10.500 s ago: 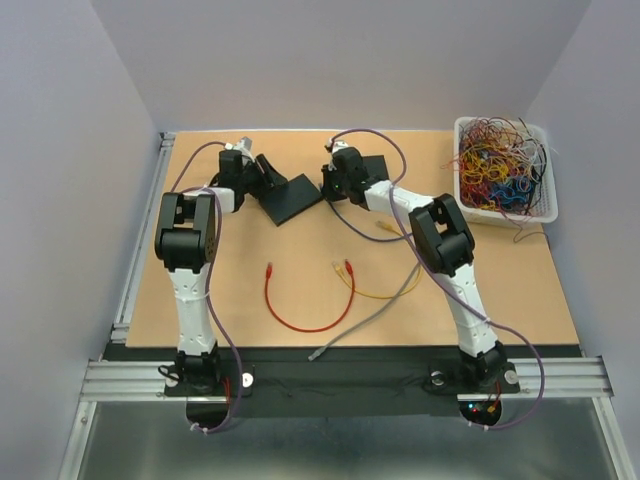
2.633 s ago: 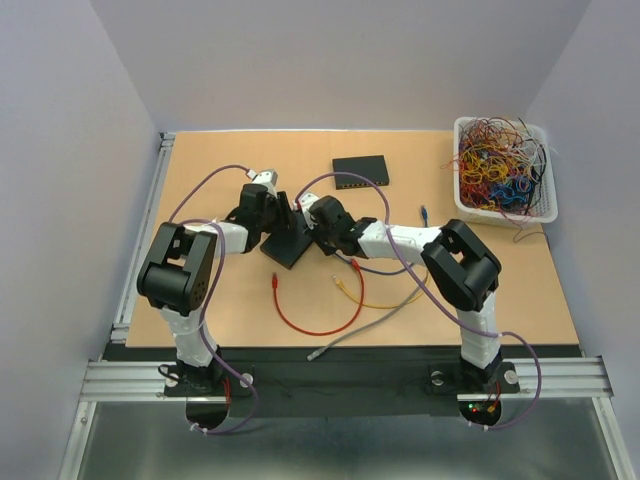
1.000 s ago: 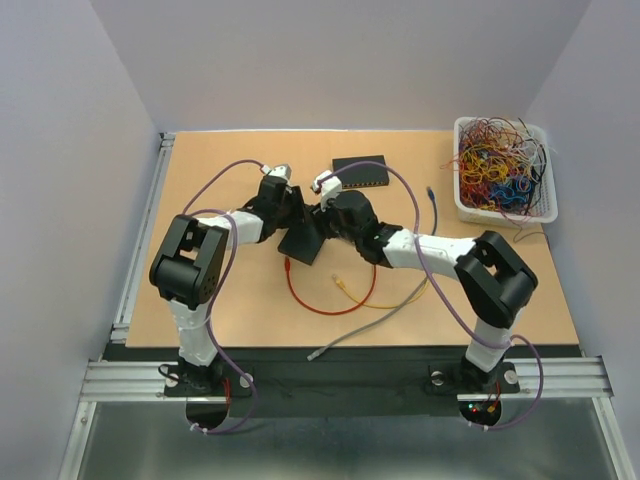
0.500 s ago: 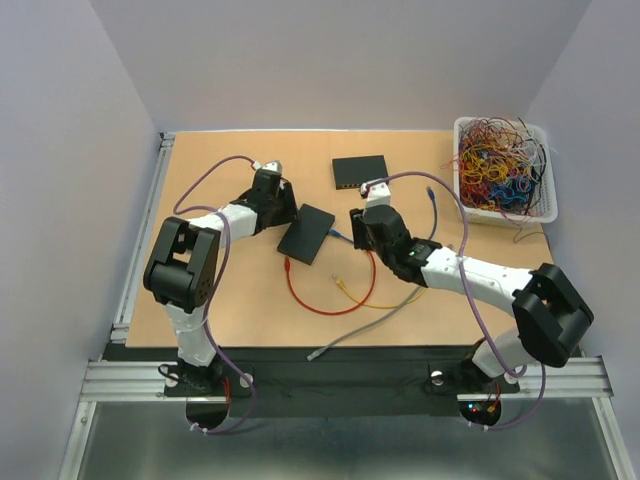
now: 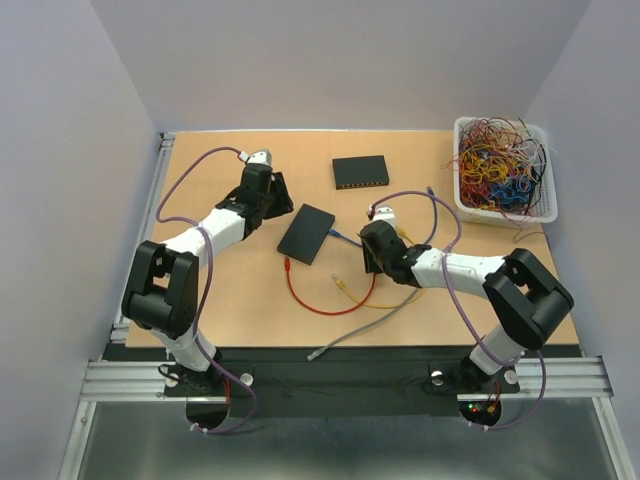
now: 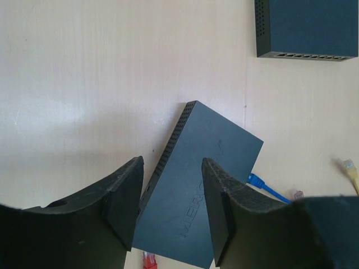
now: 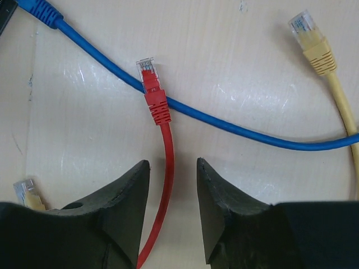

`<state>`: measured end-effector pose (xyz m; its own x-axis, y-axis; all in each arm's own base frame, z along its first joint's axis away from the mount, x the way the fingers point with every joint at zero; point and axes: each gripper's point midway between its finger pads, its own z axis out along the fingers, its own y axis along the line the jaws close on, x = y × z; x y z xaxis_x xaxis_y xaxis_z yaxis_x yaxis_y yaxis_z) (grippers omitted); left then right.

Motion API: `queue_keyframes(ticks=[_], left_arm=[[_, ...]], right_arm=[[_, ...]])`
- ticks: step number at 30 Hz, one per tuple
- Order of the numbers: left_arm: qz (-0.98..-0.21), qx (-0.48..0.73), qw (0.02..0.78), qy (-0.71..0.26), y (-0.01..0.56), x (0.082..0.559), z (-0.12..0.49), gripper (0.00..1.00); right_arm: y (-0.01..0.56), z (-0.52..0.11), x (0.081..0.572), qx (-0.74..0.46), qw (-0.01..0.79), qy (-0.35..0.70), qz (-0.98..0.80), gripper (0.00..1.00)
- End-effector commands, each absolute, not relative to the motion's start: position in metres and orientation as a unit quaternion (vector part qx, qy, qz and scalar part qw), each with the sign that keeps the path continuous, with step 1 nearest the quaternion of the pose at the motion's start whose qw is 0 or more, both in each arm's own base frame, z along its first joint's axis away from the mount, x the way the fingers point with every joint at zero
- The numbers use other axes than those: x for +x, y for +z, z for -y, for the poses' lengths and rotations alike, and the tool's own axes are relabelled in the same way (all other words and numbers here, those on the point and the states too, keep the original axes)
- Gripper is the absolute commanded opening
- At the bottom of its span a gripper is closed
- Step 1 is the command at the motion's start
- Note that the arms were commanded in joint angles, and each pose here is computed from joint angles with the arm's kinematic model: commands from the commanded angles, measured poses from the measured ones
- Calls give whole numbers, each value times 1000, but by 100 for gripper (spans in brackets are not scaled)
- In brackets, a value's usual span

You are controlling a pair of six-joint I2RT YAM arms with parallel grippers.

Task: Insert the plug into the switch port

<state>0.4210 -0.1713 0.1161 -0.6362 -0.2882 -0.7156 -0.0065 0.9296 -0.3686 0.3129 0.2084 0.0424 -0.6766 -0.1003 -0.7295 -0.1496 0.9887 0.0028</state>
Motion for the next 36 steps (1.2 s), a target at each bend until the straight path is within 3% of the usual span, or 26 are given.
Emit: queue_keyframes(ticks=[1,5,14,19,22,28,36], left_arm=[[-884,-87,428,-164,129,413,168,57],[-883,-84,431,-165,133,410,169,56],[-874,-85,449,-165,152,407,166,56],[-866,-92,467,-151,167,406,158,56],[-853,-95,488,-159,184,402,154,56],[-797,-45,538,-270,233,375,179,55],[-632,79,632,-442,343,290,204,59]], right_arm=[[39,-213,313,-55,390,44,-918,44],[27,-211,313,-57,379,33,-923,40],[16,-210,312,-58,371,31,-926,0],[41,-220,314,-73,396,64,-913,0],[99,-248,323,-88,456,153,-872,0],[173,-297,301,-163,490,318,-795,0],[242,-342,250,-250,452,490,-702,0]])
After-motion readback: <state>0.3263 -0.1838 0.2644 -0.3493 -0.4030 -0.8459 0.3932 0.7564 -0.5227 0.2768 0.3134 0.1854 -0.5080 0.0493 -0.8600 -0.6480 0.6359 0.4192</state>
